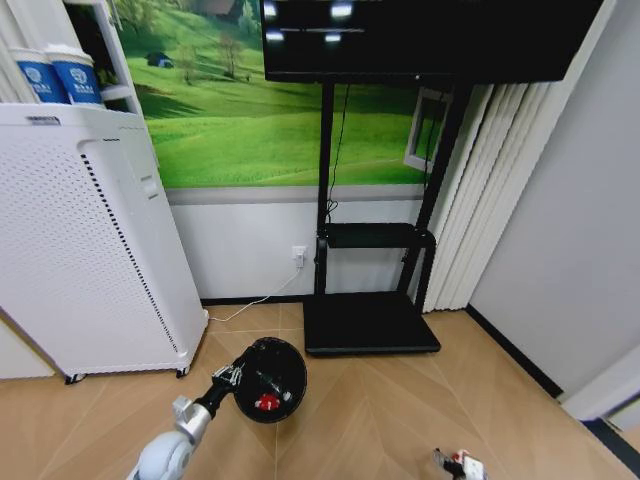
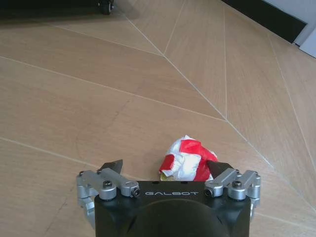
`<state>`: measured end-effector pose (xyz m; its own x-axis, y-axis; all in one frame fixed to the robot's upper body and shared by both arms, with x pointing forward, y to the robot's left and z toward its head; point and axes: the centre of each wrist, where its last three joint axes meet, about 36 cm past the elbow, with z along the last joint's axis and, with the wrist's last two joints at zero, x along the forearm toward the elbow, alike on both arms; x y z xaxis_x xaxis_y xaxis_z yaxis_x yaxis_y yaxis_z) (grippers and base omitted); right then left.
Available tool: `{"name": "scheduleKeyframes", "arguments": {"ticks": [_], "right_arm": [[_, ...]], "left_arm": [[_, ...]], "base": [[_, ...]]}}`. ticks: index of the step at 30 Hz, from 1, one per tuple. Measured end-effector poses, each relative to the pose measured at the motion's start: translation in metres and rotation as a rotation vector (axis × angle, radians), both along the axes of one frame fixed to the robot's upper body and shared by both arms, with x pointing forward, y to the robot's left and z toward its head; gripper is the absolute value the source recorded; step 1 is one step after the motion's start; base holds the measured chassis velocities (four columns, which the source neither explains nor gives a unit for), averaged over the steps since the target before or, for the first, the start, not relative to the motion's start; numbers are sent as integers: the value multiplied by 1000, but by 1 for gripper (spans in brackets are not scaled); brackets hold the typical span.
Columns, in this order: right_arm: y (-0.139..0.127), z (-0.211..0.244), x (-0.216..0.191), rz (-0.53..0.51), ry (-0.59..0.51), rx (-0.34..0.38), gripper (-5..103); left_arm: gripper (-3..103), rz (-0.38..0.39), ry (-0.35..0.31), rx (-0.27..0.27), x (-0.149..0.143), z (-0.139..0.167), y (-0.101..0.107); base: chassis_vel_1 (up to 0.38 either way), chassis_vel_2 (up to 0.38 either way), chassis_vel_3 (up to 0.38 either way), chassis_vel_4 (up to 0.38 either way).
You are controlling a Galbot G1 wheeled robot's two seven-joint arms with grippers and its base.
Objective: Pick up the trash bin and place the garbage on the floor into it.
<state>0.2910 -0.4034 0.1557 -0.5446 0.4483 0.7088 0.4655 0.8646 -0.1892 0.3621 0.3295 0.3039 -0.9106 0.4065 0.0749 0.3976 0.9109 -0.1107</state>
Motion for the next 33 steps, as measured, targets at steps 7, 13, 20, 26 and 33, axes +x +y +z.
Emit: {"name": "scheduleKeyframes", "arguments": {"ticks": [7,13,20,26,33], "right_arm": [[-8,-6,3,-10,8,8,66],[-4,-8,3,-11,6,14,45],[-4,-9,2,-13,7,16,24],[-1,-8,-1,-22,-1,27,11],[18,23,5,-4,-176,78,10]], "left_arm": [[7,-4,3,-3,-1,-3,-2],[7,3,7,0,-4,-4,2],[7,3,8,5,-7,-3,6],[7,2,10,4,-9,-3,6],[7,-18,12,9,-3,-4,1]], "base": [[0,0,0,0],[0,0,0,0],[0,0,0,0],[0,0,0,0],[0,0,0,0]]}}
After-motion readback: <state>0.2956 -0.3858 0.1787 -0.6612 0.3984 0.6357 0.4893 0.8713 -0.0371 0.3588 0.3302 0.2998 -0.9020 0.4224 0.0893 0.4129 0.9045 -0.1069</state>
